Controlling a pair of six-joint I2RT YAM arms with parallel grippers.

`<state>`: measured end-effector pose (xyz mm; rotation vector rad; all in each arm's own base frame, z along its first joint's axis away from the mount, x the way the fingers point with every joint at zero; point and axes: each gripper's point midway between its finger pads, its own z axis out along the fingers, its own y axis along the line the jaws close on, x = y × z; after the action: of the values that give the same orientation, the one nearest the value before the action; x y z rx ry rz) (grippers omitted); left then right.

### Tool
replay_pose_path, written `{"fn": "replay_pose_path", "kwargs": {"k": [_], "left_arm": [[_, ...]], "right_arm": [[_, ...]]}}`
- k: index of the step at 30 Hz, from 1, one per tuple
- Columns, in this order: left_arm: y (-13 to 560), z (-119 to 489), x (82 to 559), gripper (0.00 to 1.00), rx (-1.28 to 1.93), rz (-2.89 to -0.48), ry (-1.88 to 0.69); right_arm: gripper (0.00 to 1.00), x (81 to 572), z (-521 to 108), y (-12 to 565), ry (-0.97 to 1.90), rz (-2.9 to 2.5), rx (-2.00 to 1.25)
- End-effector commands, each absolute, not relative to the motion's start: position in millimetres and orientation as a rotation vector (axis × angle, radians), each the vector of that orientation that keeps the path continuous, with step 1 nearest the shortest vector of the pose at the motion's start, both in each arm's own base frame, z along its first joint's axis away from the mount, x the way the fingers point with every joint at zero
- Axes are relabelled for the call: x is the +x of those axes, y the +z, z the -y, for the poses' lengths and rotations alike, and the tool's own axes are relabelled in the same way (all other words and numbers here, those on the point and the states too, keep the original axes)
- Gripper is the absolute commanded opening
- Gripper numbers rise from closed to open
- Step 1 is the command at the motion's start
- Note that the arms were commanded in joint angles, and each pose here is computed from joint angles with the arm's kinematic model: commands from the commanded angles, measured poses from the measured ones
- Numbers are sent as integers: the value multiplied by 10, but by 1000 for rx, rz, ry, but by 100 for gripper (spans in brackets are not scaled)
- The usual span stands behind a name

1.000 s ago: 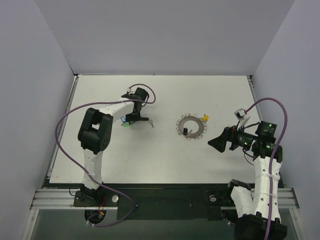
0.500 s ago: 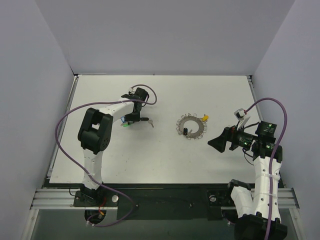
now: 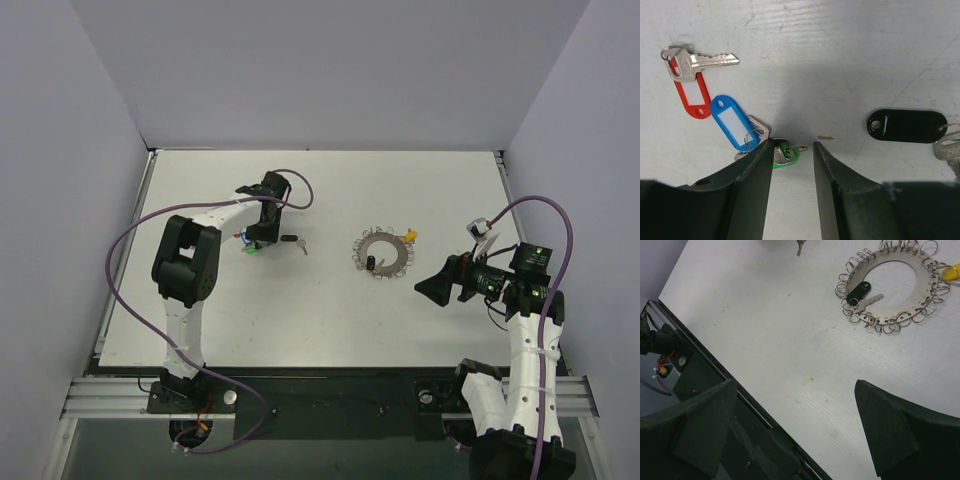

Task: Put the keys on the keyring

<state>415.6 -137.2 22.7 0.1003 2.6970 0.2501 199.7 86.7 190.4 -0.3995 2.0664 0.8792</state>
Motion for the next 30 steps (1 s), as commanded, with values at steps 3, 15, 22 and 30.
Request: {"fn": "replay_pose_path", "kwargs": {"k": [3, 15, 22, 30], "left_arm": [[532, 1465, 4261, 51, 235, -2665, 43], [591, 1479, 4279, 54, 417, -2714, -196], [583, 1479, 4328, 48, 459, -2702, -274], [463, 1415, 4332, 38, 463, -2729, -316]], "right_arm": [[98, 2005, -886, 2031, 861, -2028, -454], [98, 1985, -902, 2035, 858, -2027, -474], [98, 1979, -906, 2030, 859, -2029, -478], [98, 1975, -912, 2030, 862, -2030, -481]]}}
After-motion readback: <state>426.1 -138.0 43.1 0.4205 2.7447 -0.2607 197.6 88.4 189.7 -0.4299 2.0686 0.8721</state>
